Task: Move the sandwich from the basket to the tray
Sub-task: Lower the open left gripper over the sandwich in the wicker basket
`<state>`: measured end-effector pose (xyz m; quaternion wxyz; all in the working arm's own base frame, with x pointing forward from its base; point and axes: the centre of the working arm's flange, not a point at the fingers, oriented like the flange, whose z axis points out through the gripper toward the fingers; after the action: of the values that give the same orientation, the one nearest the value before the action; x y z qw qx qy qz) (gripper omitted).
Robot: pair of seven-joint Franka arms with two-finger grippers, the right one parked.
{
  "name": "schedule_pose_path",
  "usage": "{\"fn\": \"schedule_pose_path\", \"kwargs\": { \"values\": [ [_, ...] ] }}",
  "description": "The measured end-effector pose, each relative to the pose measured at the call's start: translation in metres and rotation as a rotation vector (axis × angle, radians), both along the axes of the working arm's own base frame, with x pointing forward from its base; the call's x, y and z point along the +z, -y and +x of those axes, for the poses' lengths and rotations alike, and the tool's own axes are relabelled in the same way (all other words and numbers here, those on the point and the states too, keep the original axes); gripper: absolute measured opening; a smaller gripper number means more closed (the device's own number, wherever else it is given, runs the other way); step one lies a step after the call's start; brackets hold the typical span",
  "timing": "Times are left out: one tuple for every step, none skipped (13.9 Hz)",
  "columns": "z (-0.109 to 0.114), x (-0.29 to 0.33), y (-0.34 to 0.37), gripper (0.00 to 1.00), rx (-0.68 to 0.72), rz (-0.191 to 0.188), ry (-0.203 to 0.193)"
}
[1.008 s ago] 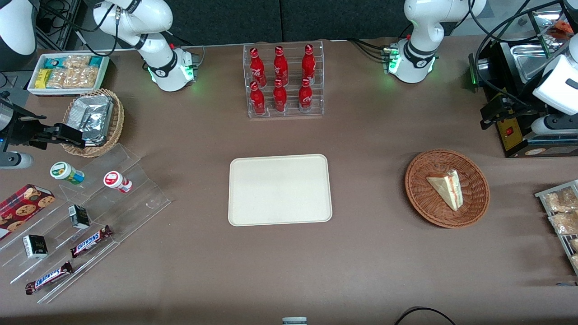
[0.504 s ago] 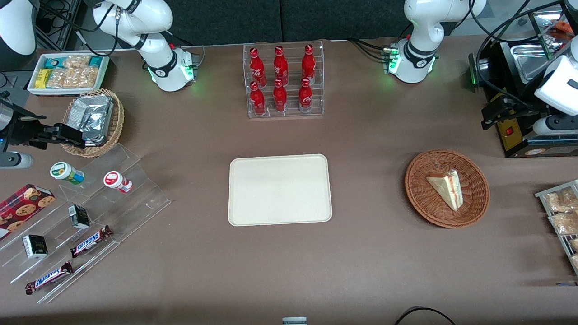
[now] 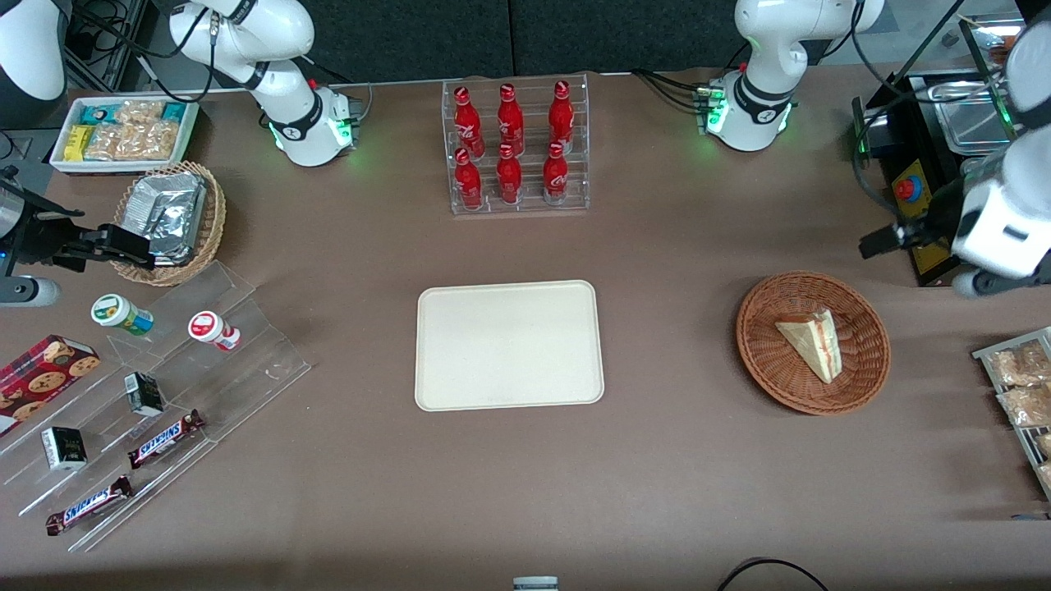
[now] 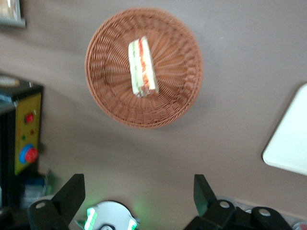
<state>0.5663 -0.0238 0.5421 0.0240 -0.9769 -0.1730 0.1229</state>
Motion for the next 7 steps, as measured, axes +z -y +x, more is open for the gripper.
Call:
{"fn": "schedule_pose_path", "kwargs": {
  "values": [
    [0.007, -0.021, 0.000, 1.00, 0.019, 0.005, -0.036],
    [0.014, -0.043, -0.002, 1.00, 0.028, 0.013, -0.067],
    [0.022, -0.064, -0.005, 1.00, 0.033, 0.024, -0.080],
    [0.029, -0.085, -0.009, 1.00, 0.037, 0.035, -0.075],
    [0.034, -0.105, -0.013, 1.00, 0.040, 0.040, -0.058],
    [0.037, -0.125, -0.017, 1.00, 0.044, 0.040, -0.034],
    [0.036, -0.145, -0.021, 1.00, 0.050, 0.039, -0.013]
  ]
}}
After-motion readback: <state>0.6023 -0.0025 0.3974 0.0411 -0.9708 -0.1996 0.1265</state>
